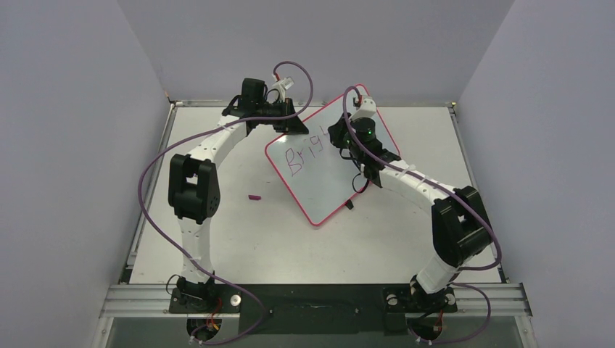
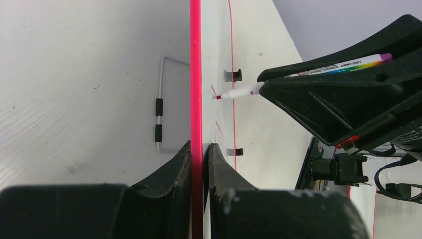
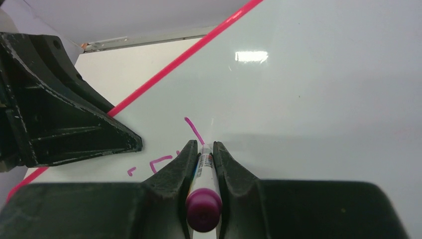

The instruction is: Write a sentence on the whiteboard

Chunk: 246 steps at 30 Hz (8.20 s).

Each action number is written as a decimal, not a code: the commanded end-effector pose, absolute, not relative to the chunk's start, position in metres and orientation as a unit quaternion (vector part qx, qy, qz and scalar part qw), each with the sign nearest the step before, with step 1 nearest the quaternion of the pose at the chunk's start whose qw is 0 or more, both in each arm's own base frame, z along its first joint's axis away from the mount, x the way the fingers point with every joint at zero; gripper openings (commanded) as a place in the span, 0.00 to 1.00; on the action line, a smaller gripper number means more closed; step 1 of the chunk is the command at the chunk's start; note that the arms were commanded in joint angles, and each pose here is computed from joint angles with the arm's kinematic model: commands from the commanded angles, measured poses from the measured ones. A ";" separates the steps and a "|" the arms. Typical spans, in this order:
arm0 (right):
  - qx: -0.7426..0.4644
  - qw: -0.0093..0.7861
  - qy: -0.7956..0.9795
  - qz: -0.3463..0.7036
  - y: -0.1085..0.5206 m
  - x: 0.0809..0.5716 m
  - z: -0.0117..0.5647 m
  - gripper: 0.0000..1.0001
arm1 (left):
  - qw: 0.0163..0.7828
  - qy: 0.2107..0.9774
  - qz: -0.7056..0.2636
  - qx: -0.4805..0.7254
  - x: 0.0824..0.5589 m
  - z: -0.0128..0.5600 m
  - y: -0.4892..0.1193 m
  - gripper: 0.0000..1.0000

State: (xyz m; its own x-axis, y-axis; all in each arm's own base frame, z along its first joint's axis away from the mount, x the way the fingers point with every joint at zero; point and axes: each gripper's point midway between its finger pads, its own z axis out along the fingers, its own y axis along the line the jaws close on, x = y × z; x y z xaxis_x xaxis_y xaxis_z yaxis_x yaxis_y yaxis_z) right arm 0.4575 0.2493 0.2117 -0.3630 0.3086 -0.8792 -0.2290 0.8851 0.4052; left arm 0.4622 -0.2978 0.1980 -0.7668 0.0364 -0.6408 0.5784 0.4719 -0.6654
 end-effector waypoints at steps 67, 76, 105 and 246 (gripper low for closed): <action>0.051 0.559 0.798 0.217 0.222 0.453 0.208 0.00 | 0.326 0.774 -0.482 0.249 0.452 0.229 -0.309 0.00; 0.057 0.571 0.790 0.217 0.215 0.446 0.221 0.00 | 0.325 0.775 -0.483 0.248 0.452 0.228 -0.310 0.00; 0.065 0.597 0.767 0.226 0.220 0.483 0.254 0.00 | 0.328 0.774 -0.479 0.251 0.451 0.231 -0.309 0.00; 0.061 0.617 0.762 0.185 0.148 0.381 0.277 0.00 | 0.344 0.763 -0.484 0.256 0.445 0.248 -0.309 0.00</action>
State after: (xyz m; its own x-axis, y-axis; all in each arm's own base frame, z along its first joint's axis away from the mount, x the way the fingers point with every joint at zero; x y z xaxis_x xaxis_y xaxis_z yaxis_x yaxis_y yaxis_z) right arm 0.3932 0.1520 0.2746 -0.2379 0.3360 -0.9113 -0.1244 0.9200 0.3716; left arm 0.4521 -0.3014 0.2086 -0.7534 0.0438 -0.6561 0.6009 0.4513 -0.6597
